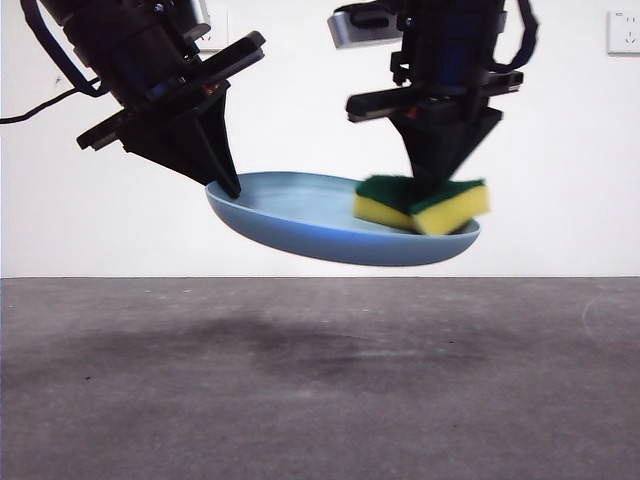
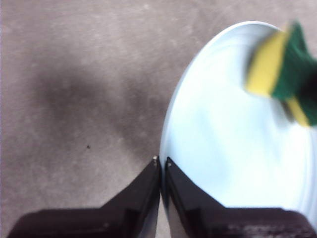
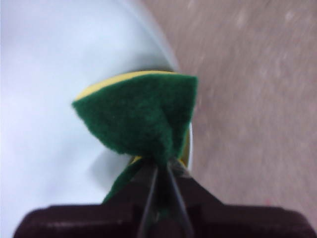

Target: Pick up the plate,pick up the cloth,clean the plate with the cloth

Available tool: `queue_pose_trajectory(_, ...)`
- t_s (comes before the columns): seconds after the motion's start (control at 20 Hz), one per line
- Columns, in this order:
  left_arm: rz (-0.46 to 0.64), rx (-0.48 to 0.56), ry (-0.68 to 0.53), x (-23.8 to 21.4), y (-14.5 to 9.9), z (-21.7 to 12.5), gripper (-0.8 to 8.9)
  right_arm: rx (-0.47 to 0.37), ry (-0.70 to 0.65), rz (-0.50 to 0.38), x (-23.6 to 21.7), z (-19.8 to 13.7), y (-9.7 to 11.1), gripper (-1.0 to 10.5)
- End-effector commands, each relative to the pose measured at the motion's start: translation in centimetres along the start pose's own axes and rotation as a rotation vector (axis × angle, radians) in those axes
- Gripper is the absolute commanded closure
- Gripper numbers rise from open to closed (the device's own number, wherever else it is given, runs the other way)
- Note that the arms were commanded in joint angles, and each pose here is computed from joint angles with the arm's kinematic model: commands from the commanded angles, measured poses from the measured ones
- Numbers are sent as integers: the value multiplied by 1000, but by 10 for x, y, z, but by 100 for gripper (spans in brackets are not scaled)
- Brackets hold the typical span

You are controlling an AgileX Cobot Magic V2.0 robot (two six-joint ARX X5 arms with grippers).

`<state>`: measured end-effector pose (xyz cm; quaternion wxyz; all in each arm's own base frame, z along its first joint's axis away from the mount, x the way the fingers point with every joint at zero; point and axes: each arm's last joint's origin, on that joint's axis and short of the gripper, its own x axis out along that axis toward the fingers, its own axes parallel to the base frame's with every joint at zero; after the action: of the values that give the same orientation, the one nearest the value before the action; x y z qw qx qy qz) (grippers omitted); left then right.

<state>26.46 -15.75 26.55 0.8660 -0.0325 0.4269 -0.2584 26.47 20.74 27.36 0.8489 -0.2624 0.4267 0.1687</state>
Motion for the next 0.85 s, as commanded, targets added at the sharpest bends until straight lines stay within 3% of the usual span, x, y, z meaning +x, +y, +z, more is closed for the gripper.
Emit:
queue_pose_trajectory(0.05, -46, 22, 0, 0, -7, -2, 822, 36, -93, 125, 4, 8, -2, 963)
queue_pose_trajectory(0.3, -61, 19, -72, 0, -11, 5, 822, 60, -181, 466, 2, 16, 7, 963)
queue_pose_trajectory(0.45, -60, -19, -130, -1, -7, 12, 822, 45, -122, 584, 0, 11, 17, 963)
queue_pose_trajectory(0.55, -50, -33, -155, -3, -1, 15, 822, 23, -16, 589, 0, 0, 18, 963)
queue_pose_trajectory(0.65, -37, -48, -151, -4, 6, 16, 822, -8, 112, 506, 0, -12, 17, 963)
queue_pose_trajectory(0.8, -24, -60, -112, -4, 11, 13, 822, -40, 197, 111, 1, -20, 4, 963)
queue_pose_trajectory(0.85, -27, -59, -96, -4, 11, 11, 822, -34, 176, 29, 1, -18, 0, 963)
